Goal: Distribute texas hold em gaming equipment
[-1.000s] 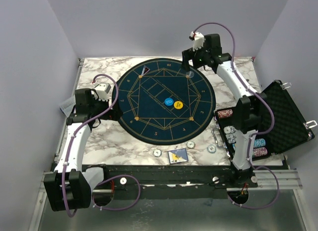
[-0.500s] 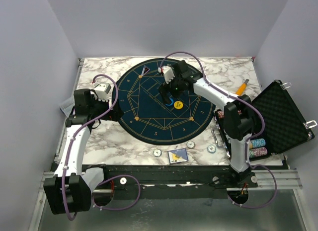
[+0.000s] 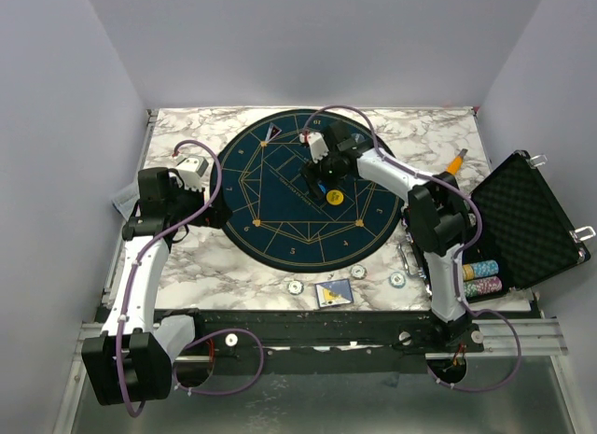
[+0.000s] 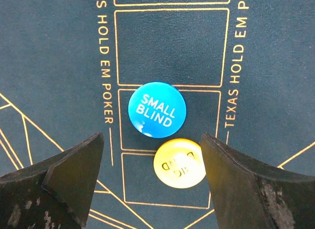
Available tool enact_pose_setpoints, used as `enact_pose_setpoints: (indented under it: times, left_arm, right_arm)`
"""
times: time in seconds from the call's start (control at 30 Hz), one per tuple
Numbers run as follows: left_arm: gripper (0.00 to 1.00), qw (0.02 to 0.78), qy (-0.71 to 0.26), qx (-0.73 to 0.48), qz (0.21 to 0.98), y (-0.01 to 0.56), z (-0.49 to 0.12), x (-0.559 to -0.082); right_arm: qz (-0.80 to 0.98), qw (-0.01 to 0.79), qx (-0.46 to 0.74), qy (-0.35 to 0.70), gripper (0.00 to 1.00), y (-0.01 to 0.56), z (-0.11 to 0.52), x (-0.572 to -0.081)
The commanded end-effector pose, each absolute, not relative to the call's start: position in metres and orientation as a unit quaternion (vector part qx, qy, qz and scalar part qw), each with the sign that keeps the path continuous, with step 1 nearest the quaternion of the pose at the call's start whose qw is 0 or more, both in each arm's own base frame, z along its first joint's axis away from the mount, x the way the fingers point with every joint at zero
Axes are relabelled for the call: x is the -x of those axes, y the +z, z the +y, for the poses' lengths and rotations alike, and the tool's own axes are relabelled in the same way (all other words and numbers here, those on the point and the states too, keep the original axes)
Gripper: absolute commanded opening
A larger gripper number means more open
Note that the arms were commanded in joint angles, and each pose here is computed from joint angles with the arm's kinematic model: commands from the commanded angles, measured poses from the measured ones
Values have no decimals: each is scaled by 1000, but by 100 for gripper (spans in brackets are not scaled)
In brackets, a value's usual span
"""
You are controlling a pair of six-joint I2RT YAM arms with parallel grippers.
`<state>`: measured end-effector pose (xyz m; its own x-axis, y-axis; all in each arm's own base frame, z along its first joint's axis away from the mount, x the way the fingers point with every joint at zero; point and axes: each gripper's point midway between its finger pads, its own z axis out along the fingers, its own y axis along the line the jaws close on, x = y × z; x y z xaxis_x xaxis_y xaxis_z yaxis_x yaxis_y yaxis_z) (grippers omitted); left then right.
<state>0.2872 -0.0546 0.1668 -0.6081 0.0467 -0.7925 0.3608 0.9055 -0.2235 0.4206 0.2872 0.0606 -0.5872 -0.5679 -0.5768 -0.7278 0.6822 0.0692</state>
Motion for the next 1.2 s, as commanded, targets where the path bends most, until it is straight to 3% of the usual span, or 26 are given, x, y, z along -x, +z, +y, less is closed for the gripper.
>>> enact_pose_setpoints:
  times: [0.0,0.9,1.17]
  left_arm:
    - [99,440,-189,-127,869,176,-56,-286]
    - [98,425,-191,-123,876,167,-55,-288]
    - [98,424,-190,-123,877,166,-55,-289]
  right_arm:
    - [882,271,359,142,83,53,291,-433]
    - [884,242,380,127,75,13,305,-426]
    - [886,247,372,128,56,27,305,-426]
